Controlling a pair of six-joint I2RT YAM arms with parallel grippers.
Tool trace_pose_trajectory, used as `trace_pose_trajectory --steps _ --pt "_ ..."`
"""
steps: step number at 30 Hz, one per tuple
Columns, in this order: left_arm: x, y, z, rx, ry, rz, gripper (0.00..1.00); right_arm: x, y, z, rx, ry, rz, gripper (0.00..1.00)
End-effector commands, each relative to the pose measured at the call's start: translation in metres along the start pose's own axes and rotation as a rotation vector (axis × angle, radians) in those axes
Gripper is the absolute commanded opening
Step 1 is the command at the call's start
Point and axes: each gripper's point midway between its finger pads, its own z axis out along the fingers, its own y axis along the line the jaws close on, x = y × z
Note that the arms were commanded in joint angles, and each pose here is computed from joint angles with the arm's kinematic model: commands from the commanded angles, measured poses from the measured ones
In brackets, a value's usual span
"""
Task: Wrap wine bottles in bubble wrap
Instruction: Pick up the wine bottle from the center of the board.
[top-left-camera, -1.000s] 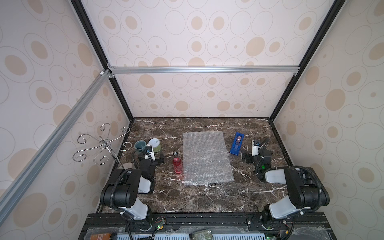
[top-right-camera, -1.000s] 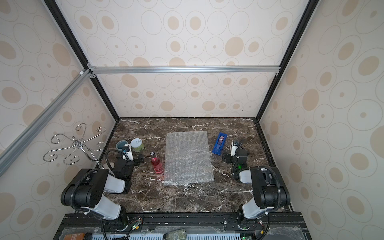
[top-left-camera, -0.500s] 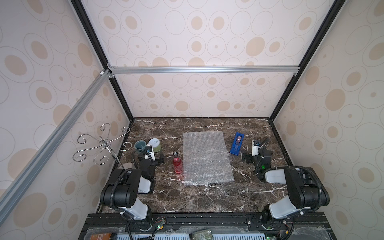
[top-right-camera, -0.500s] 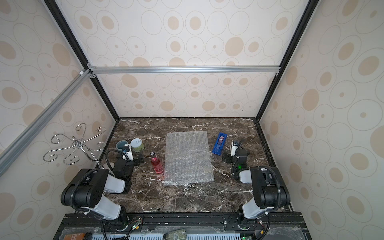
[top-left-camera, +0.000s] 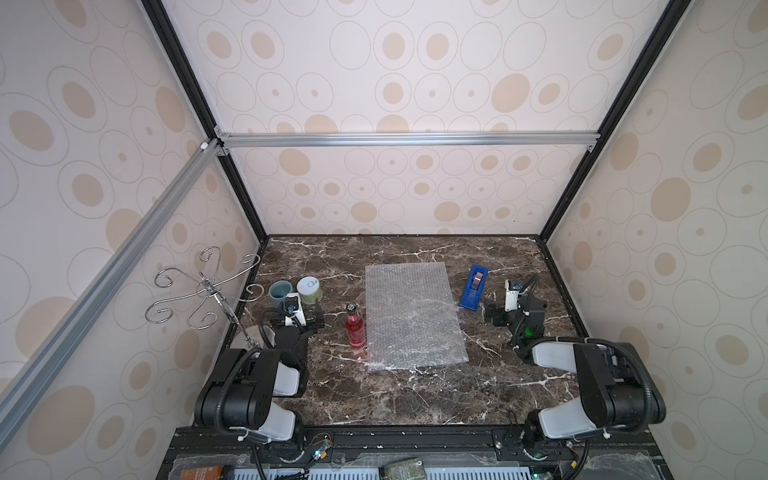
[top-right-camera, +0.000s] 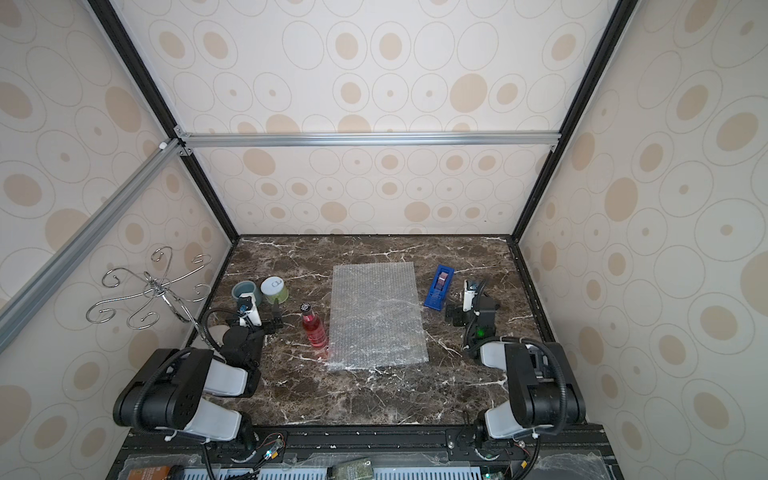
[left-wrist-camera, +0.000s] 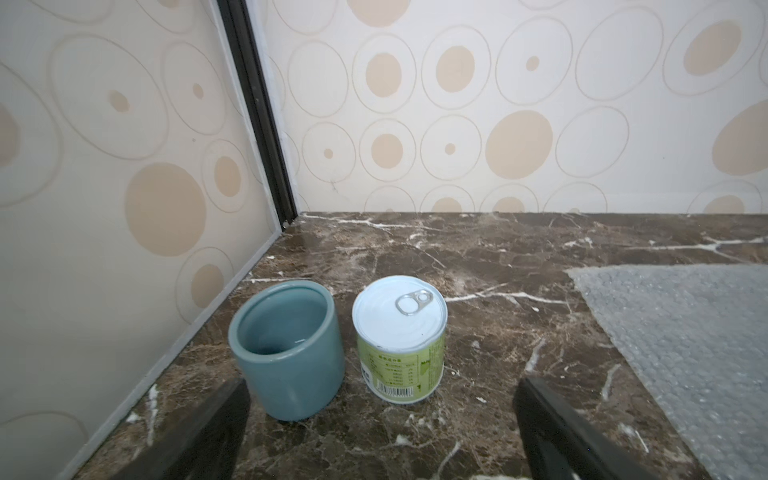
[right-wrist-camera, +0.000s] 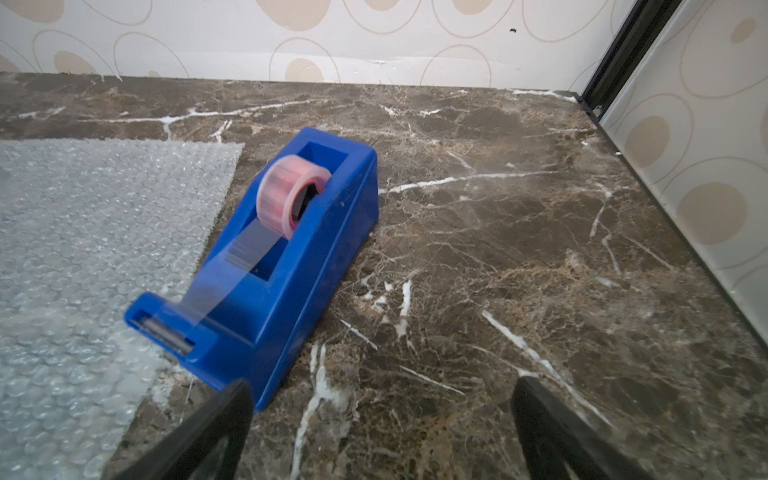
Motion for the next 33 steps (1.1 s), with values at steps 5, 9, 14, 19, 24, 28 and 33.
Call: trace_pose_trajectory --steps 5,9,14,19,24,28,33 --pt "-0.071 0.005 -0.005 -0.012 -0.108 -0.078 1.0 -0.041 0.005 -0.031 -0.022 0.043 0.065 0.94" --pt "-0.11 -0.004 -0.008 0.062 -0.025 -0.123 1.0 -0.061 0.016 -0.054 -0.081 0.065 0.105 0.84" --pt "-0.133 -0.045 -0.041 0.336 0.088 -0.081 1.0 -0.077 0.064 -0.075 -0.178 0.056 0.012 0.77" --pt "-0.136 -0.079 -0.086 0.562 0.174 -0.08 1.0 -0.087 0.14 -0.088 -0.319 0.027 -0.114 0.77" --pt "-0.12 -0.102 -0.108 0.673 0.221 -0.059 1.0 -0.079 0.217 -0.093 -0.481 0.043 -0.197 0.78" --pt "-0.112 -0.117 -0.117 0.769 0.206 -0.075 1.0 -0.069 0.256 -0.096 -0.569 0.06 -0.225 0.78" --pt "-0.111 -0.127 -0.118 0.804 0.175 -0.05 1.0 -0.057 0.286 -0.103 -0.64 0.071 -0.261 0.78"
